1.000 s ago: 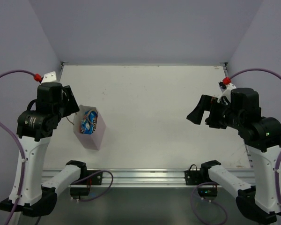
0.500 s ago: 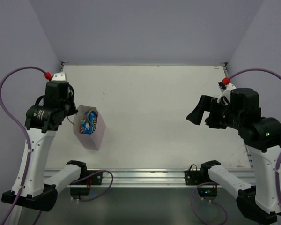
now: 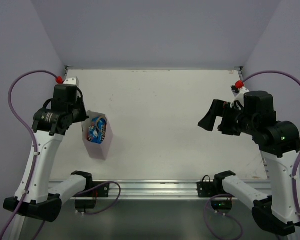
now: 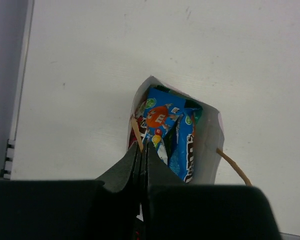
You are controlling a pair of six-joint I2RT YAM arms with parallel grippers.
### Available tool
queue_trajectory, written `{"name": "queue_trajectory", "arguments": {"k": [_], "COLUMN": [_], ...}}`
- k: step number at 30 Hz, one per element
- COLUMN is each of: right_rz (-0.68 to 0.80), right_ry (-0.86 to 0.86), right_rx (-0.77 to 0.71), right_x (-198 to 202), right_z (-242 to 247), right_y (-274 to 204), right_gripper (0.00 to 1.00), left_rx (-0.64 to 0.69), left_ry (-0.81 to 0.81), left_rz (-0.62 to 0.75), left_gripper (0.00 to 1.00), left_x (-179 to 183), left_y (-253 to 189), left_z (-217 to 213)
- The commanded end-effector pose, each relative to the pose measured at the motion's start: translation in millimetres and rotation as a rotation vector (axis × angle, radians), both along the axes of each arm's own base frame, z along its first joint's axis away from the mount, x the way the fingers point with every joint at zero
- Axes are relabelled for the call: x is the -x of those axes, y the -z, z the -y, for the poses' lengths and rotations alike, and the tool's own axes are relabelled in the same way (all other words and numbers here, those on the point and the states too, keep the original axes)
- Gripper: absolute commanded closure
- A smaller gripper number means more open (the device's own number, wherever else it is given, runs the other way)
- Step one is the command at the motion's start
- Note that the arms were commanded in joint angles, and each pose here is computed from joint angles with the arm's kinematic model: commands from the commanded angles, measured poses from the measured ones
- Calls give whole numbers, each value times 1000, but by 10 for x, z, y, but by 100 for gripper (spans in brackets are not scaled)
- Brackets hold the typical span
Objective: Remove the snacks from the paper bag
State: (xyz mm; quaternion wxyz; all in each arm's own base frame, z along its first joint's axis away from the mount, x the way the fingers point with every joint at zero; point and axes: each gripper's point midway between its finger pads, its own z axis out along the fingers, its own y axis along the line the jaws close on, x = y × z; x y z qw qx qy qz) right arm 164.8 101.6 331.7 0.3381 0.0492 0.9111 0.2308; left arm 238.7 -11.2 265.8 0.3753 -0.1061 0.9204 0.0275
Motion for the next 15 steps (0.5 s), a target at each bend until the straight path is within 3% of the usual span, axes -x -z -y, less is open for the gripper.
{"name": "queue_trajectory", "arguments": {"k": [1, 7, 15], "right_rz": [38, 49, 47], "right_ry": [-27, -42, -45], "right_rx": [-13, -27, -145], "right_x": [1, -61, -147], "right_z": [-36, -84, -272], "right_y": [-105, -149, -335], "right_gripper": [1, 2, 14], "left_rx": [227, 547, 697], "left_ry": [101, 253, 372], "left_rz": [199, 294, 253], "left_gripper": [100, 100, 100], "left_x": [-261, -492, -593], "left_y": [-517, -902, -847], "left_z": [437, 1076, 1804]}}
